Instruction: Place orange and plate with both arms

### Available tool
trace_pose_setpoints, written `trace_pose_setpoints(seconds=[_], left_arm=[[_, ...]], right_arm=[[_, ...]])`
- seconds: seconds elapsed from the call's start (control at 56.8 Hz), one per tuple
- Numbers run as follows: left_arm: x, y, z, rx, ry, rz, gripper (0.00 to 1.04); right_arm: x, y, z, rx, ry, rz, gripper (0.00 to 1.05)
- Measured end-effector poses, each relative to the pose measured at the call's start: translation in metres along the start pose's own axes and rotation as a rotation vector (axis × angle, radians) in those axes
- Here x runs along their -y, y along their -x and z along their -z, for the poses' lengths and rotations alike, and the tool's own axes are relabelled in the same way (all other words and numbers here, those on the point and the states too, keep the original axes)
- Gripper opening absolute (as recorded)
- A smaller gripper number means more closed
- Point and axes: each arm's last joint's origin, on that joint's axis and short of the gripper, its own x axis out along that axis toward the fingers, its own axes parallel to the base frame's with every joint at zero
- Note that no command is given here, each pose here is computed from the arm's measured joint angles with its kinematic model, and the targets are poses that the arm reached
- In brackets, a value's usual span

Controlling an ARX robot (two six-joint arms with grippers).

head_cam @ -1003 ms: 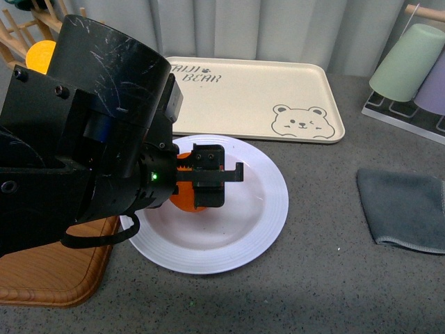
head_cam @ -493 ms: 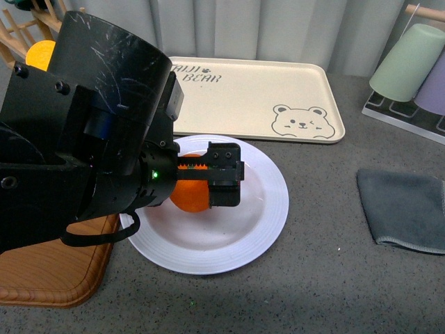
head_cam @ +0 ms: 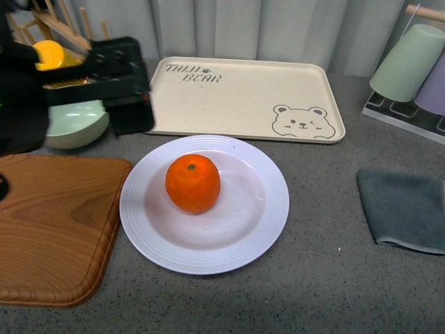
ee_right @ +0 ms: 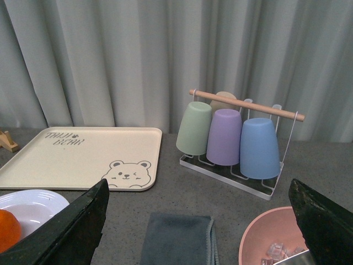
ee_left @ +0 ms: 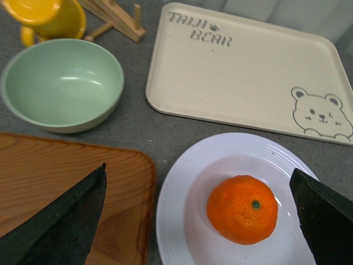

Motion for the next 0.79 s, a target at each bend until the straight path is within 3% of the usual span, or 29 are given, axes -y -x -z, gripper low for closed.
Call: trace_pose_setpoints(seconds=[0.317,0.563,0.598,0.686,0.792], left_arm=[[-0.036,0.083,-0.004,0.094,0.077,-0.162,0.98],[-0.039,0.089,-0.006,0.121,0.089,-0.162,0.98],[-0.039,0.088,-0.004,0.130,0.076,-0.136,0.96],[-0.048,0.089,0.006,0.287,-0.011,0.004,0.79],[-0.059,0.098,0.005,0.402,-0.085,0.011,0.62]], right_arm=[[0.000,0.000,0.000,0.000,0.000,0.000,0.95],[0.000,0.000,0.000,0.000,0.000,0.000,0.95],[0.000,0.000,0.000,0.000,0.000,0.000,0.95],[0.000,0.000,0.000,0.000,0.000,0.000,0.95],[0.000,0.000,0.000,0.000,0.000,0.000,0.95]])
